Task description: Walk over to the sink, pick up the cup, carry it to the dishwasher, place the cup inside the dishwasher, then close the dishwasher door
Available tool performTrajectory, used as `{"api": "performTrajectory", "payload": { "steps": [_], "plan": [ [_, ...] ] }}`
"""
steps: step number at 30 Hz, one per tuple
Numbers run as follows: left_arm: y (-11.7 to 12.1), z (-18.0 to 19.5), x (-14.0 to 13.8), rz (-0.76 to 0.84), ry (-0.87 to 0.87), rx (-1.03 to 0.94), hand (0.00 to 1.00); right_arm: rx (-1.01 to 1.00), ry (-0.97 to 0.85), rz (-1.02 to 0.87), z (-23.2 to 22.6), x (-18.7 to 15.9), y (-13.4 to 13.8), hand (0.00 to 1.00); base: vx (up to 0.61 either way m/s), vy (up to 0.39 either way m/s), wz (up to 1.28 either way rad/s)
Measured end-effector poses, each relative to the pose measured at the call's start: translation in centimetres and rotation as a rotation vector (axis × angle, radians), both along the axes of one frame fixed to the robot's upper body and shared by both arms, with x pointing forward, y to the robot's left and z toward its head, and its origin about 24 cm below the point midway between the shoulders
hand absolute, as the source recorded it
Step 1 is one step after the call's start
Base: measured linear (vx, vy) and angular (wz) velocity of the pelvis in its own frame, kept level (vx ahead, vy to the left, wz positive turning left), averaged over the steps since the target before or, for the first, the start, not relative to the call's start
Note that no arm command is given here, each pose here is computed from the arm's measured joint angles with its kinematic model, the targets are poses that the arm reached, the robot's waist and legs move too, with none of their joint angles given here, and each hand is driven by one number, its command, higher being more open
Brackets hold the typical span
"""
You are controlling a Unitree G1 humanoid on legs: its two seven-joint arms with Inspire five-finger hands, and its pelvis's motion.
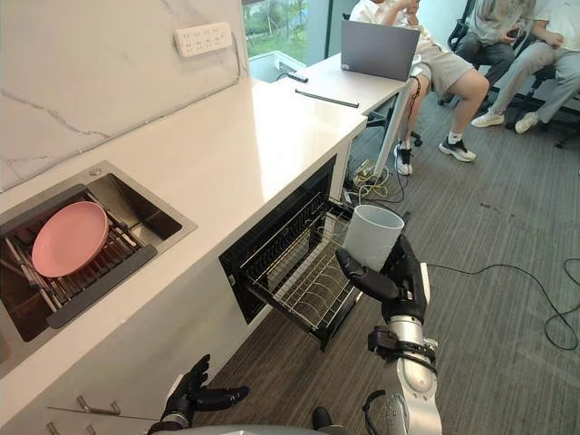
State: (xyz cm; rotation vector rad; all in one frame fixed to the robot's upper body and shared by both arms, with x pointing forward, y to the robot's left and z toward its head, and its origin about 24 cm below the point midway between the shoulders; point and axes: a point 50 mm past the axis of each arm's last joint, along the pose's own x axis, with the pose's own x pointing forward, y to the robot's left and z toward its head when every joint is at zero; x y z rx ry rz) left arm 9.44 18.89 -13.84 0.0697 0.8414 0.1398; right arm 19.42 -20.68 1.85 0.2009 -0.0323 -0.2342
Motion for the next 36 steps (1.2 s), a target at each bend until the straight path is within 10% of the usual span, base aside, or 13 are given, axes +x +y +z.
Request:
{"api": "performTrajectory", "payload": {
  "steps": [18,36],
  "plan": [
    [0.2,0.1,1.0,0.008,-0.016,0.012,1.00,-0.237,0.135,0.019,-1.5,0.4,-1.6,0.00,-0.01,-0.024,0.03],
    [0.4,2.8,6.7,0.020,-0.239,0.011,1.00,-0.417,-0.002,0.065,3.3,8.8,-1.5,0.00,-0.09,-0.018,0.13]
  ]
}}
